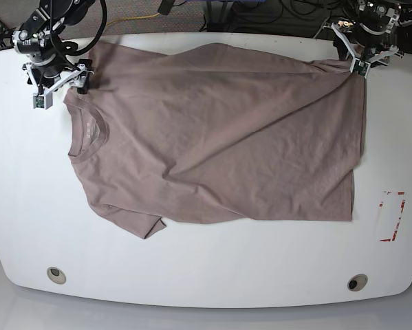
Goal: Fold the T-shirt properly
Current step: 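Lay the shirt down and release both grippers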
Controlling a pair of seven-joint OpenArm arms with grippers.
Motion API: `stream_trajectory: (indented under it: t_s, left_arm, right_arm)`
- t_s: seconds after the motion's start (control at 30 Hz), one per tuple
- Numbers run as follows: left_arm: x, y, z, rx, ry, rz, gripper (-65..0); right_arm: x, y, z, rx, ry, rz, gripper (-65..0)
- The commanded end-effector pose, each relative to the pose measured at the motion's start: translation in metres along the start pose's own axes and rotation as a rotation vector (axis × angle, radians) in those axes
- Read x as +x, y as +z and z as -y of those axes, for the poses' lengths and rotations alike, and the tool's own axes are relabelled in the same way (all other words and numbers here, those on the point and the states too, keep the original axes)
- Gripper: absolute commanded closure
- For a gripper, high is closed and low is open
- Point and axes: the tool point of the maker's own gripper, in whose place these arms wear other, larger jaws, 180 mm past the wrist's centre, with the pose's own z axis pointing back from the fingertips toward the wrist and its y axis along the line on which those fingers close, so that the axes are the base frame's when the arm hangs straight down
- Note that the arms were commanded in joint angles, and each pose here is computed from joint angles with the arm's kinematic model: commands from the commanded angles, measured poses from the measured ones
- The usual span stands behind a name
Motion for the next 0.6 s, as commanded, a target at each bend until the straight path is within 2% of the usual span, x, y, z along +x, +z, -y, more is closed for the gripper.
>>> stream_trajectory:
  t_s: [0.0, 0.1, 0.27, 0.33, 0.43, 0.57]
  left_arm:
    - [0.01, 0.001, -0.001, 0.001, -0.014, 0.033, -46.0]
    - [0.023, -0.003, -0.001, 0.004, -0.012, 0.065, -48.9]
    - [0.031, -0.005, -0.005, 0.014, -0.01, 0.084, -49.2]
    - [0.035, -0.006, -0.007, 0.02, -0.008, 0.093, -49.2]
    - [0.042, -0.008, -0.01, 0.028, -0.003, 0.115, -48.9]
    - [0.061, -0.012, -0.013, 0.046, 0.029, 0.164, -48.8]
  right_arm:
    - [0.028, 0.004, 0.004, -0.013, 0.02, 0.083, -52.5]
    - [0.048, 0.002, 0.004, -0.013, 0.028, 0.122, -52.5]
    - [0.081, -0.005, 0.002, 0.007, 0.021, 0.192, -52.5]
    - [0.104, -0.01, 0.005, 0.014, 0.053, 0.218, -52.5]
    - [0.122, -0.025, 0.003, 0.055, 0.079, 0.213, -52.5]
    - [0.155, -0.048, 0.005, 0.111, 0.047, 0.219, -52.5]
